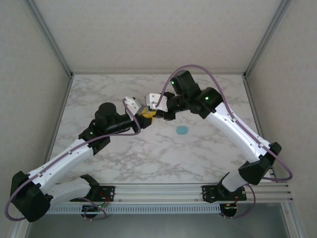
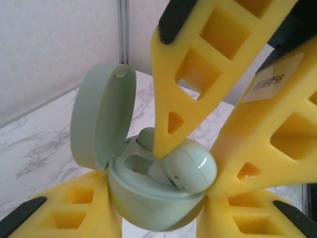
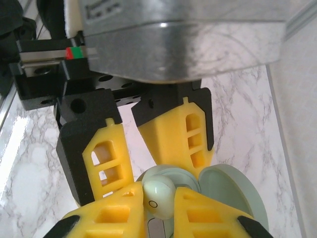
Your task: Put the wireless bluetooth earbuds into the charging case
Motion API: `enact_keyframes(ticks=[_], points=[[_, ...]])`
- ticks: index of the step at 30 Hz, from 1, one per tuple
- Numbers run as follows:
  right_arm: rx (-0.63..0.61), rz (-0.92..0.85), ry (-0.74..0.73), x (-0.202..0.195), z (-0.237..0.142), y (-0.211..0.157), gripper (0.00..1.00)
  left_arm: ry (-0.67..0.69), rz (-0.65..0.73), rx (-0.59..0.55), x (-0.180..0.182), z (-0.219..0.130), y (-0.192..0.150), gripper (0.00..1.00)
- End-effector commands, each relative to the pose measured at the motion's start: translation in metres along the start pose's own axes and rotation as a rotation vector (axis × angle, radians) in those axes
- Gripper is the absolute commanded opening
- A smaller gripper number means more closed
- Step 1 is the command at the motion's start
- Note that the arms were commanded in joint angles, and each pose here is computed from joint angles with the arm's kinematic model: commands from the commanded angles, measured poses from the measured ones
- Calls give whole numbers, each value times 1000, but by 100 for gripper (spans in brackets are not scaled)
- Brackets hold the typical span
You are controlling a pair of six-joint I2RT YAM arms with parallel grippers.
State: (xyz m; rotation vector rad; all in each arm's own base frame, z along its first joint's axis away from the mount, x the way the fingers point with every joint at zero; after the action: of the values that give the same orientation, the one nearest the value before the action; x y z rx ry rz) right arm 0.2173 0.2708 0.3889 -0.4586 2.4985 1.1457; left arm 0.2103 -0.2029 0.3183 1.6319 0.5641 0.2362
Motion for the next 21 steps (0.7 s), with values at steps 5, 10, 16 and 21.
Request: enact_keyframes(ticks=[5,10,16,21], points=[[-90,254,-69,-5,-16,14,19,35,72,-163,-6,-10,24,21],[-137,434,-79,-8,-21,19,19,41,86,-167,-6,-10,25,21],[-178,675,-77,-22,-28,20,18,60,112,-166,-4,-9,25,21],[-220,838,-25,-25,-33,26,18,67,121,-167,-3,-8,26,21]])
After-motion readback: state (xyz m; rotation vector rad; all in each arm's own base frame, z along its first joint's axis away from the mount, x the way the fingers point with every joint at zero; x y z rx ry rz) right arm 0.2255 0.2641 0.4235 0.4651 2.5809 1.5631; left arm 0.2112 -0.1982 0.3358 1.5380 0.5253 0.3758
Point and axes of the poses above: each hand's point on the last joint's axis, 136 mm out from that joint toward the fingers, its own z axis out along the fingers, its own x axis along the line the jaws close on, y = z × x, the point moved 9 cm from there along -z, back along the fingers, and after that the axes turned 6 degrees about -z, right-handed, at the moved point
